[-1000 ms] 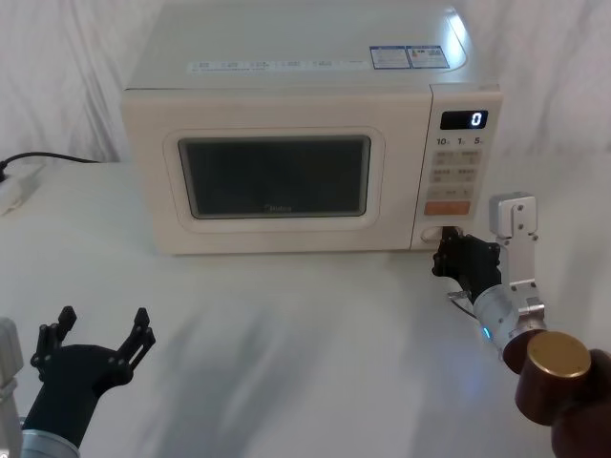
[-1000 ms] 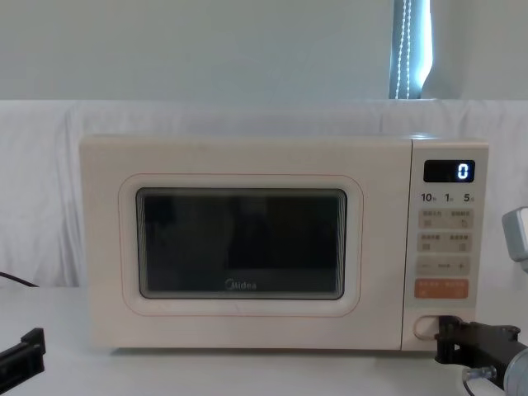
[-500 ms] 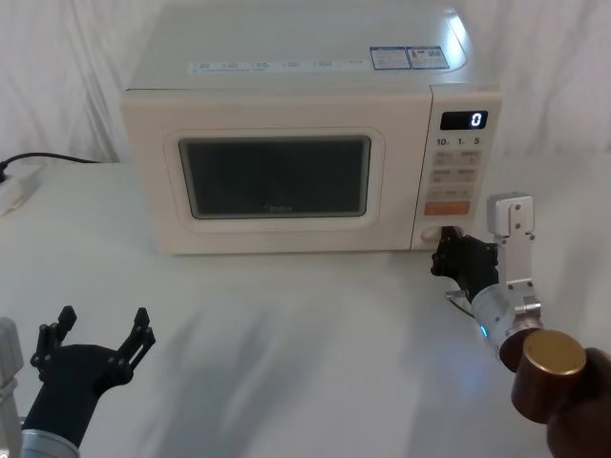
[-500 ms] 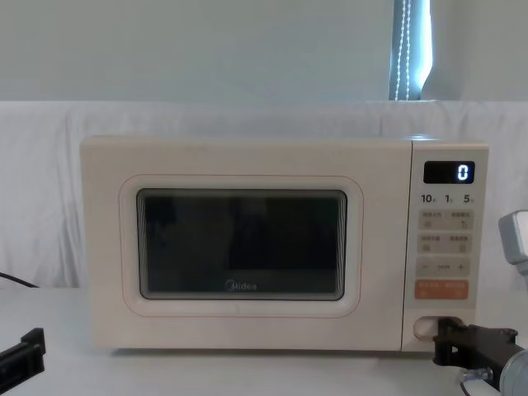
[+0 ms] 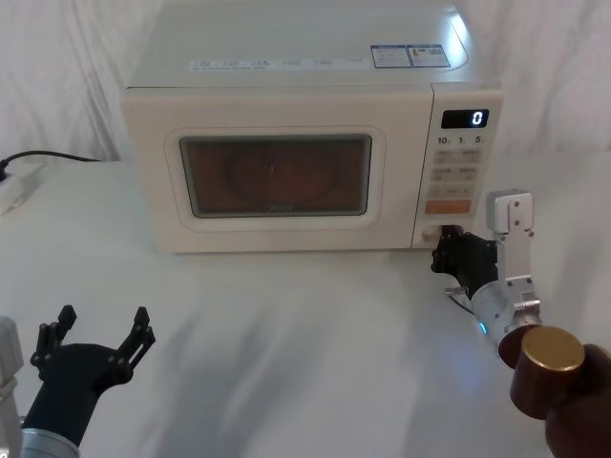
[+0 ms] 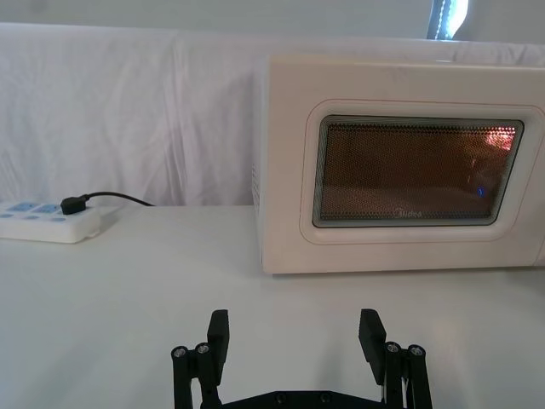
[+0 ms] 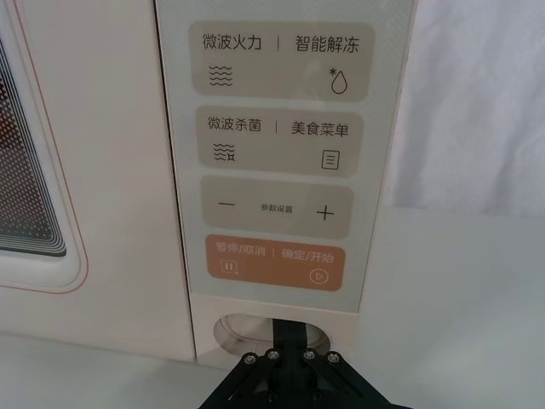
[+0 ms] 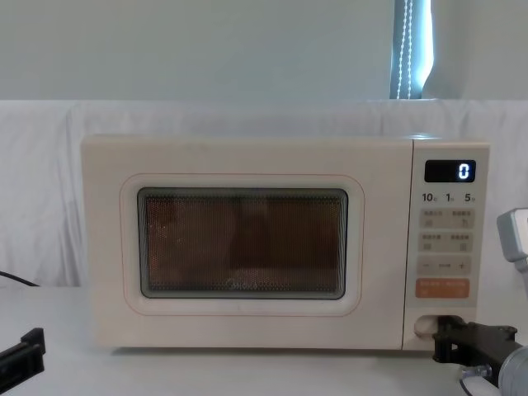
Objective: Press the button to open the microwave door with one hand; close the microwave door with the other hand.
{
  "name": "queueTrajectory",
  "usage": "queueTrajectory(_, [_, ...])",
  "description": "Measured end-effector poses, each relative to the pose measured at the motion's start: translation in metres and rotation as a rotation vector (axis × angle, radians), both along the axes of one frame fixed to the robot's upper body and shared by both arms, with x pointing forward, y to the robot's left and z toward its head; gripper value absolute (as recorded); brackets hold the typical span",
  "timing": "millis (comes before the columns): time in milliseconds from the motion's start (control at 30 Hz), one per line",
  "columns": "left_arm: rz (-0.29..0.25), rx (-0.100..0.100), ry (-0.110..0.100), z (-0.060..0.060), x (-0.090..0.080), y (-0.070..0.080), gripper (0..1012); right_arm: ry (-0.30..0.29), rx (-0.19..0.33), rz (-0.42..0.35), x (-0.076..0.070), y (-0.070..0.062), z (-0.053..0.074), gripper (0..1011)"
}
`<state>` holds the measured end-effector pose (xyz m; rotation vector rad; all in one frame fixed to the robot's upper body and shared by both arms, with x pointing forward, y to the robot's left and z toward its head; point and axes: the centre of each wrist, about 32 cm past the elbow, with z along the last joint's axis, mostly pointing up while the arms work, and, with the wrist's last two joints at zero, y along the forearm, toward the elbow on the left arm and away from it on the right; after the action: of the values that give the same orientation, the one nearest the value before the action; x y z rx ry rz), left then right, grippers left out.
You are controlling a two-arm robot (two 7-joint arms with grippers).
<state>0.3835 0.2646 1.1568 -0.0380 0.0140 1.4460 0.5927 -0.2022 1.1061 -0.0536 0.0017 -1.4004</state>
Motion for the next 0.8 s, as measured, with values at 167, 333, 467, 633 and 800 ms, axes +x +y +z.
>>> queueTrajectory(167, [0.0, 0.0, 0.0, 0.0, 0.0, 0.0, 1001, 0.0, -0.002, -0.001, 0.0009, -0.0003, 0.0013, 0])
queueTrajectory(333, [0.0, 0.0, 0.0, 0.0, 0.0, 0.0, 1001, 0.003, -0.003, -0.002, 0.0025, -0.0004, 0.0016, 0])
queueTrajectory(467, [0.0, 0.0, 0.0, 0.0, 0.0, 0.0, 1001, 0.004, -0.002, -0.002, 0.0035, 0.0002, 0.0015, 0])
queueTrajectory(633, [0.0, 0.0, 0.0, 0.0, 0.0, 0.0, 1001, 0.005, -0.002, -0.003, 0.0047, 0.0002, 0.0014, 0])
queueTrajectory(800, [0.0, 0.0, 0.0, 0.0, 0.0, 0.0, 1001, 0.004, -0.001, -0.003, 0.0039, -0.0001, 0.0015, 0])
